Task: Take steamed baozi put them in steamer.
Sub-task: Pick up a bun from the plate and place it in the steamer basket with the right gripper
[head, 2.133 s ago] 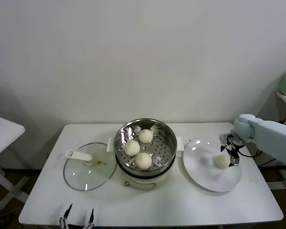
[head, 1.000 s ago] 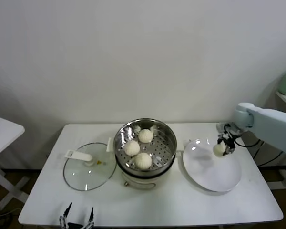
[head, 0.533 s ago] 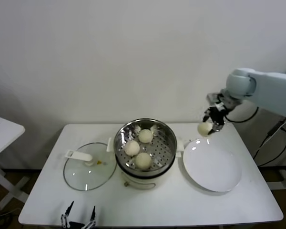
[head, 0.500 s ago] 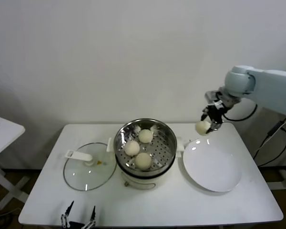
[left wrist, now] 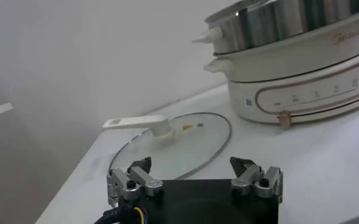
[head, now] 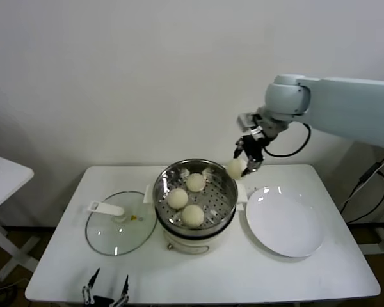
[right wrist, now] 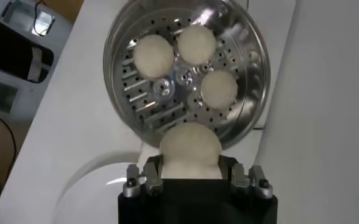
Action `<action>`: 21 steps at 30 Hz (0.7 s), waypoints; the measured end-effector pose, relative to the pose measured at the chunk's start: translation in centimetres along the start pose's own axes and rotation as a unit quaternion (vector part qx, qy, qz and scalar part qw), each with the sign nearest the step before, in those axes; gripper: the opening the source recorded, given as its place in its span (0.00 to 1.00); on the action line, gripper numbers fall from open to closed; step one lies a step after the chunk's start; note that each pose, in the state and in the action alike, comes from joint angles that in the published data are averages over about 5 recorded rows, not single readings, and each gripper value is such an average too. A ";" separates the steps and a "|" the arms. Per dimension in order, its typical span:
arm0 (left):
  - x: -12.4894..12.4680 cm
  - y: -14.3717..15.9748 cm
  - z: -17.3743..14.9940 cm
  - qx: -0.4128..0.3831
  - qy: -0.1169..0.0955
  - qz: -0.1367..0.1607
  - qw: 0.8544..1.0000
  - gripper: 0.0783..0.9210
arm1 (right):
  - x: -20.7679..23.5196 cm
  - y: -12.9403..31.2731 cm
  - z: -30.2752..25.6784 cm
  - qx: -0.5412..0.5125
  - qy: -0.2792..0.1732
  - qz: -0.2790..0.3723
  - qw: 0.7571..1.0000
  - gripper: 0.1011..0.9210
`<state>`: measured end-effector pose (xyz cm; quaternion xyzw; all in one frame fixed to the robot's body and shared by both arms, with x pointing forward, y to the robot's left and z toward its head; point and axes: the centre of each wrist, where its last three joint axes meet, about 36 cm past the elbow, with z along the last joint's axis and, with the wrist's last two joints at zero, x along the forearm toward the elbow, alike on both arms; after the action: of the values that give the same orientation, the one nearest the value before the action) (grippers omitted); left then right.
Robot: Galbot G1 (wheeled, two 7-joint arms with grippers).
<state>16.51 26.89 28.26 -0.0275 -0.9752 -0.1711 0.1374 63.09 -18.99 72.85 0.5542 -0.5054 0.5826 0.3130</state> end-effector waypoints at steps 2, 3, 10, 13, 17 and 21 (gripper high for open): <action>0.0 0.0 0.1 0.000 0.001 0.000 1.000 0.88 | -0.9 -0.1 -0.8 0.005 -0.001 -0.001 1.000 0.63; 0.0 -0.1 0.1 0.000 0.001 0.000 1.000 0.88 | -1.4 -0.2 -1.1 0.008 -0.002 -0.002 1.000 0.63; 0.1 -0.2 0.6 0.001 0.006 0.000 1.000 0.88 | -5.5 -0.2 -2.4 0.017 -0.001 -0.014 1.000 0.63; 0.1 -0.2 0.6 0.001 0.007 0.000 1.000 0.88 | -7.2 0.0 -2.5 0.017 0.000 -0.019 1.000 0.64; 0.1 -0.1 0.8 0.000 0.009 -0.001 1.000 0.88 | -9.3 0.3 -2.4 0.015 0.000 -0.026 1.000 0.64; 0.1 -0.1 0.9 0.000 0.010 -0.001 1.000 0.88 | -11.0 0.5 -2.6 0.017 0.000 -0.032 0.999 0.65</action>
<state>16.20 27.09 27.45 -0.0248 -0.9739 -0.1713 0.1471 63.85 -14.54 62.47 0.5753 -0.4780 0.5805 0.3218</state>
